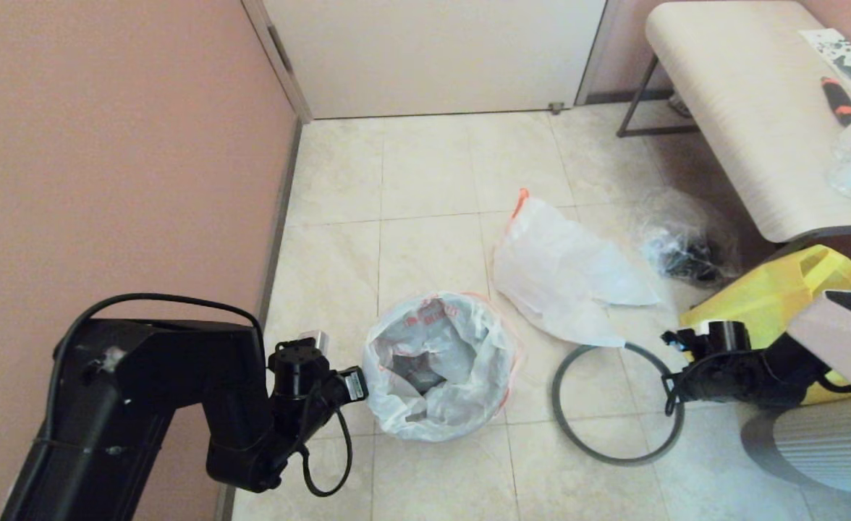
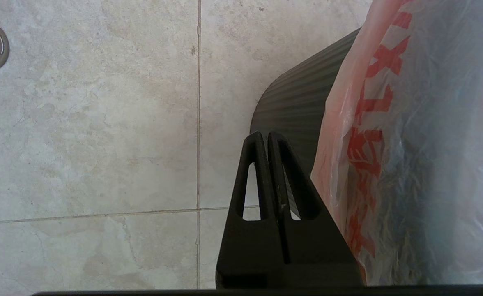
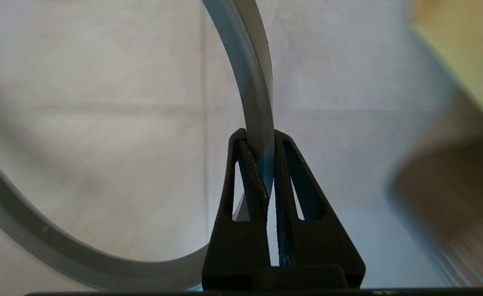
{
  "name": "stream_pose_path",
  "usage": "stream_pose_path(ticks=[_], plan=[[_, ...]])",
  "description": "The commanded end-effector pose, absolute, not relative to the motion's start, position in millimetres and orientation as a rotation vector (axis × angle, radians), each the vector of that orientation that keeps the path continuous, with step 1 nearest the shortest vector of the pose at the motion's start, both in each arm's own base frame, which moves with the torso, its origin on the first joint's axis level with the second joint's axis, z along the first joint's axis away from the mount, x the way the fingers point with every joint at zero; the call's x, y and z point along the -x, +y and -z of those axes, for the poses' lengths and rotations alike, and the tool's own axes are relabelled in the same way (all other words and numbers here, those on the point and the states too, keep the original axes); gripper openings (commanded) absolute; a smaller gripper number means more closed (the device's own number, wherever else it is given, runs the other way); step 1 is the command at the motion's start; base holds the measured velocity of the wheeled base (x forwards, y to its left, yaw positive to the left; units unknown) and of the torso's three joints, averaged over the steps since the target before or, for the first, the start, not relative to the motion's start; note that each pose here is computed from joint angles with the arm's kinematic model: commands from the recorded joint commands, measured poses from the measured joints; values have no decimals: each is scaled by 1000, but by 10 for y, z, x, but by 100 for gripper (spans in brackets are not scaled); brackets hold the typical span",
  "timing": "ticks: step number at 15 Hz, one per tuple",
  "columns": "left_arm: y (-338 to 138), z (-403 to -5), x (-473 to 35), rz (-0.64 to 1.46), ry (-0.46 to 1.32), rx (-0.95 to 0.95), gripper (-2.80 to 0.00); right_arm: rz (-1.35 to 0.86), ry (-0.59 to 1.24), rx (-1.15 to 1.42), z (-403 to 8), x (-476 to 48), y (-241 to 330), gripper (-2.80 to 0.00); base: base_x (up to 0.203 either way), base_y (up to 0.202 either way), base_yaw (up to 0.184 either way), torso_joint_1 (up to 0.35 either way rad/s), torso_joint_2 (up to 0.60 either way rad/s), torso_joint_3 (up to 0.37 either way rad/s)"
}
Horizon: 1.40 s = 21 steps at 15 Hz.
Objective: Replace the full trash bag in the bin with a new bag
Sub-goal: Place the trash can ring on the trash can
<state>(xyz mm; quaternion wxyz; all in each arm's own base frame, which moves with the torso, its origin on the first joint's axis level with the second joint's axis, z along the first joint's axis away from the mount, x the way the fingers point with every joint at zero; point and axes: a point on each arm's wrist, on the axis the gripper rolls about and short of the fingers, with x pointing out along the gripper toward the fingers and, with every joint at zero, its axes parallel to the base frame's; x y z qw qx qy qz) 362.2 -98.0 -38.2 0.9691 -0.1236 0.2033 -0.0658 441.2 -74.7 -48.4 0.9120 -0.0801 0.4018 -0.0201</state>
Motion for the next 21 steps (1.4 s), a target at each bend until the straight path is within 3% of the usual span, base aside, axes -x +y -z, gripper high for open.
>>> stream_pose_path(ticks=[1,5,8,12,17,21], plan=[[-976,377,-3620,133,406,253,-280,65,691,172,-513,-4002,-668,-280,0,0,0,0,0,0],[-852,243,-3597,180,399,303,-280,79,559,64,-1453,-3353,-423,-280,0,0,0,0,0,0],[-802,215,-3629,165,340,314,-280,-39,580,-78,-1862,-3293,160,-280,0,0,0,0,0,0],[-870,-53,-3476,214,265,317,-280,-173,661,-57,-1783,-3597,846,-280,0,0,0,0,0,0],[-906,-1000,-3219,279,61,248,-280,-267,699,23,-1496,-3818,1552,-280,0,0,0,0,0,0],[-849,-1481,-2953,292,60,225,-280,-290,701,62,-1284,-4005,1959,-280,0,0,0,0,0,0]])
